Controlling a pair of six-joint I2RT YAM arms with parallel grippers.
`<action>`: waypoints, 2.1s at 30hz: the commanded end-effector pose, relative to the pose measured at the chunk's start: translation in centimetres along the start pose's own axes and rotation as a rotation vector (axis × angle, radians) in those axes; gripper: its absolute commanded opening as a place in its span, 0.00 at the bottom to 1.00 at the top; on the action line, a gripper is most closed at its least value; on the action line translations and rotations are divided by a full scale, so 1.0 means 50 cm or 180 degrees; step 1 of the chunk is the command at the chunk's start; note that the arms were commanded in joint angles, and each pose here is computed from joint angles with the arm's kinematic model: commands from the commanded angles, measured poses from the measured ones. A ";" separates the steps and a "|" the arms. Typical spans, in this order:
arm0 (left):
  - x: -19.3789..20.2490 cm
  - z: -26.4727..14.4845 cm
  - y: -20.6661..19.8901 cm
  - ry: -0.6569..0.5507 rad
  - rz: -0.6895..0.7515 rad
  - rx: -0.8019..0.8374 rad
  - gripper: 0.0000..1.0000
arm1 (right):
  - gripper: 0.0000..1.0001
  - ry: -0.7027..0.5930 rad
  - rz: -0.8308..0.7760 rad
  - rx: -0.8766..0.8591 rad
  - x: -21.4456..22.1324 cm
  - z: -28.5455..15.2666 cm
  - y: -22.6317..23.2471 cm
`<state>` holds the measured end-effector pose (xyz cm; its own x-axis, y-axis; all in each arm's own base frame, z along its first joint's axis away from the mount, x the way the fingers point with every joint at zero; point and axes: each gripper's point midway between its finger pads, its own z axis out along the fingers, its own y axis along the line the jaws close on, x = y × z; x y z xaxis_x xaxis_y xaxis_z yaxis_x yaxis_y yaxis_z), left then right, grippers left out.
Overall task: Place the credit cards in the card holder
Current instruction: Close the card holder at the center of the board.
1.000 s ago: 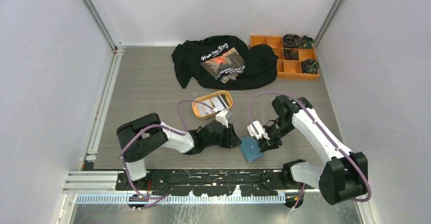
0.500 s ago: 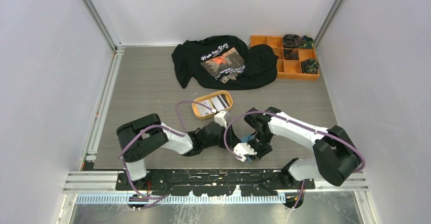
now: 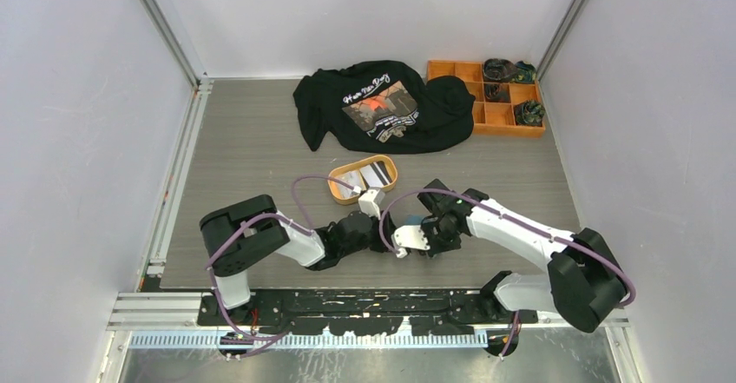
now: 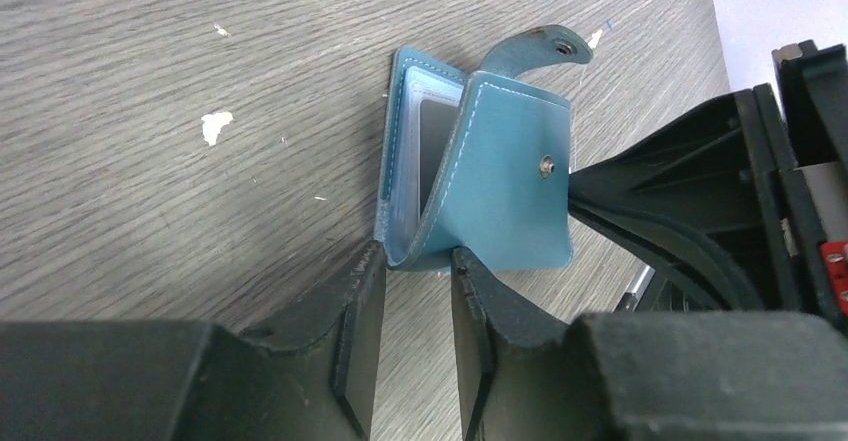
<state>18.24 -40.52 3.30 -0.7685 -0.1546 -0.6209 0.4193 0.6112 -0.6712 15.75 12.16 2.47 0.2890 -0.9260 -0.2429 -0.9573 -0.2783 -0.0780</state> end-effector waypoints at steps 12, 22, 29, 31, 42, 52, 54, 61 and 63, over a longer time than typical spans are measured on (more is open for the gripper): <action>-0.069 -0.089 -0.047 -0.0543 0.0274 0.0328 0.37 | 0.50 -0.1611 0.1040 0.0472 -0.102 -0.189 -0.069; -0.112 -0.134 -0.086 -0.1098 0.0534 0.0854 0.41 | 0.51 -0.1493 0.1500 0.0185 -0.100 -0.186 -0.082; -0.112 -0.147 -0.092 -0.1086 0.0557 0.1046 0.51 | 0.52 -0.1530 0.1648 0.0610 -0.093 -0.222 -0.115; -0.106 -0.140 -0.090 -0.0989 0.0499 0.1100 0.53 | 0.53 -0.1556 0.1702 0.0735 -0.090 -0.236 -0.125; -0.126 -0.162 -0.065 -0.0961 0.0378 0.1101 0.66 | 0.69 -0.1735 0.2070 0.1278 -0.081 -0.322 -0.169; -0.129 -0.159 -0.052 -0.0680 0.0721 0.0711 0.68 | 0.80 -0.2154 0.2088 0.1071 -0.134 -0.364 -0.176; -0.131 -0.160 -0.048 -0.0583 0.0840 0.0579 0.68 | 0.80 -0.2166 0.2169 0.0989 -0.124 -0.341 -0.179; -0.170 -0.190 -0.016 -0.0619 0.1236 0.0062 0.69 | 0.80 -0.2153 0.2303 0.0906 -0.108 -0.322 -0.172; -0.181 -0.203 -0.011 -0.0707 0.1276 0.0009 0.71 | 0.81 -0.2156 0.2327 0.0935 -0.105 -0.322 -0.172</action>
<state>19.07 -33.45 13.51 -0.4889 -0.1299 -0.8626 0.6754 0.5695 -0.4685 22.19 14.87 18.61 -0.3664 -0.5189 -0.7723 -0.8819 0.4584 0.1104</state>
